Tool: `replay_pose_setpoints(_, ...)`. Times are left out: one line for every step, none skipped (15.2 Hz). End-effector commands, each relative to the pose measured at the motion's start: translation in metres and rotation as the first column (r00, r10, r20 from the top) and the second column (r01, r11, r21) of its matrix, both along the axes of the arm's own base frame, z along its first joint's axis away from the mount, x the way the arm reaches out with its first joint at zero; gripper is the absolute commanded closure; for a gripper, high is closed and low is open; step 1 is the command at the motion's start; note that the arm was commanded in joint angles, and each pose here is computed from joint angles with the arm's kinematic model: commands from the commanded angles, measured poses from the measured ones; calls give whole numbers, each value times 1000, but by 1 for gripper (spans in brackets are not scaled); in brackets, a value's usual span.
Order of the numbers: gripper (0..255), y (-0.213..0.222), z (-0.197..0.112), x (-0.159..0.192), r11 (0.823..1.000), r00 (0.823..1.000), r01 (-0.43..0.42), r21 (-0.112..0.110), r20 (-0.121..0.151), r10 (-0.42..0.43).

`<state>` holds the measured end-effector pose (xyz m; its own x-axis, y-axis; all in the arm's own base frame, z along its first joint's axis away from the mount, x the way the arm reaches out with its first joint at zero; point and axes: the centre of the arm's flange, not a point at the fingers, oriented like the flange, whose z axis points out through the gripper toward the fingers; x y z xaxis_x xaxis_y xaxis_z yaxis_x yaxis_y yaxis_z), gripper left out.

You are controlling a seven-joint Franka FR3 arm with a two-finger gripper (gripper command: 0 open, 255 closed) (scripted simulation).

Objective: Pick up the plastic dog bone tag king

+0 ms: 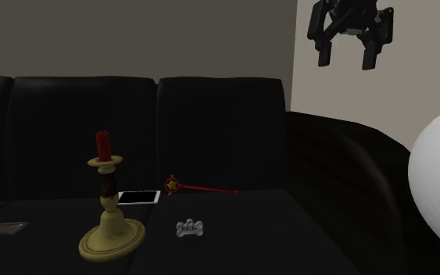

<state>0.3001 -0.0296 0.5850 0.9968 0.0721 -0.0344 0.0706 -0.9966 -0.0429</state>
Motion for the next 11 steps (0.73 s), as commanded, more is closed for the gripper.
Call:
replay_pose_setpoints(0,0,0,0,1000,1000,0,0,0,0)
replay_pose_setpoints(0,4,-9,8,999,999,-37,-3,2,37)
replay_pose_setpoints(0,9,-18,17,997,997,-74,-6,4,74)
replay_pose_setpoints(0,14,-28,25,994,994,-111,-10,6,111)
replay_pose_setpoints(0,20,-37,33,989,989,-148,-13,8,148)
replay_pose_setpoints(0,25,-46,41,983,983,-184,-17,10,184)
replay_pose_setpoints(0,31,-55,49,975,975,-221,-20,11,221)
replay_pose_setpoints(0,37,-64,56,966,966,-257,-24,13,257)
replay_pose_setpoints(0,43,-74,63,956,956,-292,-27,14,293)
replay_pose_setpoints(0,50,-83,70,944,945,-327,-31,15,328)
replay_pose_setpoints(0,57,-92,77,932,932,-362,-35,16,363)
